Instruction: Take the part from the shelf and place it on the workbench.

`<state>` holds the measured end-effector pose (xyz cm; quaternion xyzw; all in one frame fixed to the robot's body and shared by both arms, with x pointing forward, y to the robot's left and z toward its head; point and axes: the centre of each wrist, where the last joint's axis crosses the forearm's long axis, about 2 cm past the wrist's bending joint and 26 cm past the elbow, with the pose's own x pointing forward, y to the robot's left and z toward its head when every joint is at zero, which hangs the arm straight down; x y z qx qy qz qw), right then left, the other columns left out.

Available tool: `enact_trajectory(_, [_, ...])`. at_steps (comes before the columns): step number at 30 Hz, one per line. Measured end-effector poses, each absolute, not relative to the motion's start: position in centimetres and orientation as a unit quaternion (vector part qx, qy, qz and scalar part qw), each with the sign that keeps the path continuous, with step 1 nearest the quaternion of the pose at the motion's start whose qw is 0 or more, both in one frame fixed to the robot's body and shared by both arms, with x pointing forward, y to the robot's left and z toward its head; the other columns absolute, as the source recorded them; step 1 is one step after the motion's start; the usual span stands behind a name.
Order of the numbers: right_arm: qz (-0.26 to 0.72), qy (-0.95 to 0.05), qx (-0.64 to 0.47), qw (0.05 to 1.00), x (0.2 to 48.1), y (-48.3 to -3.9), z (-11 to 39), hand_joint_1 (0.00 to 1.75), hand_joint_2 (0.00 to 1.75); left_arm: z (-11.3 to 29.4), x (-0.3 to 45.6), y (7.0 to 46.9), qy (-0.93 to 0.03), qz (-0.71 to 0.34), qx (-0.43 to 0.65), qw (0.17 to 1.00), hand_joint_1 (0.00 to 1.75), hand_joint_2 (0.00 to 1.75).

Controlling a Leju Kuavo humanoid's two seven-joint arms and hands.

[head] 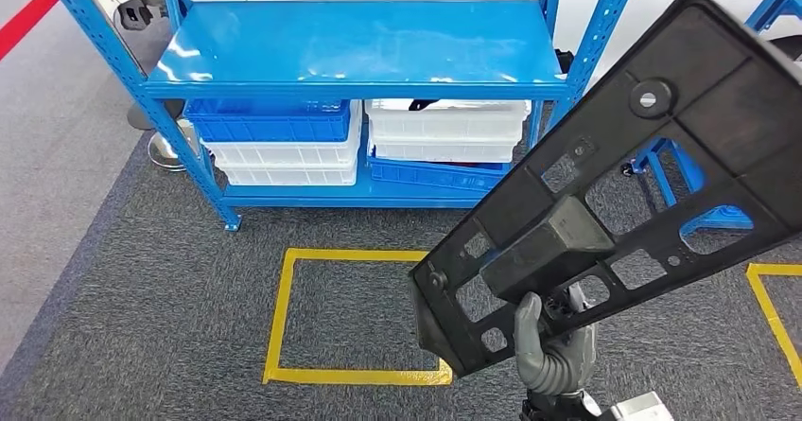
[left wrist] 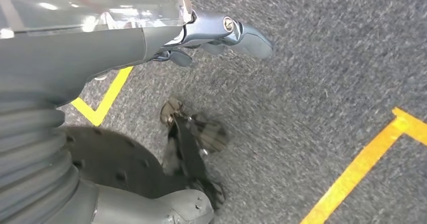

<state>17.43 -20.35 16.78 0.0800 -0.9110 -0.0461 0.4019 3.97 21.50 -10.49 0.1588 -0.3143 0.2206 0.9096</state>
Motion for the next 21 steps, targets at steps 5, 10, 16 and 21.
enact_trajectory(5, [-0.050,-0.913,0.075,0.399,17.19,-20.61,16.97,1.75,1.75,-10.49,3.89,21.40,-0.317,0.218,0.152,0.910,0.00,1.75])
enact_trajectory(10, [-0.054,-0.912,0.067,0.402,17.01,-20.86,16.86,1.75,1.75,-10.50,3.87,21.40,-0.317,0.219,0.148,0.911,0.00,1.75])
enact_trajectory(16, [-0.055,-0.913,0.065,0.399,16.94,-20.97,17.01,1.75,1.75,-10.50,3.85,21.38,-0.316,0.219,0.146,0.911,0.00,1.75])
enact_trajectory(21, [-0.057,-0.914,0.066,0.396,16.90,-21.01,17.12,1.75,1.75,-10.54,3.63,21.50,-0.312,0.220,0.147,0.913,0.00,1.75])
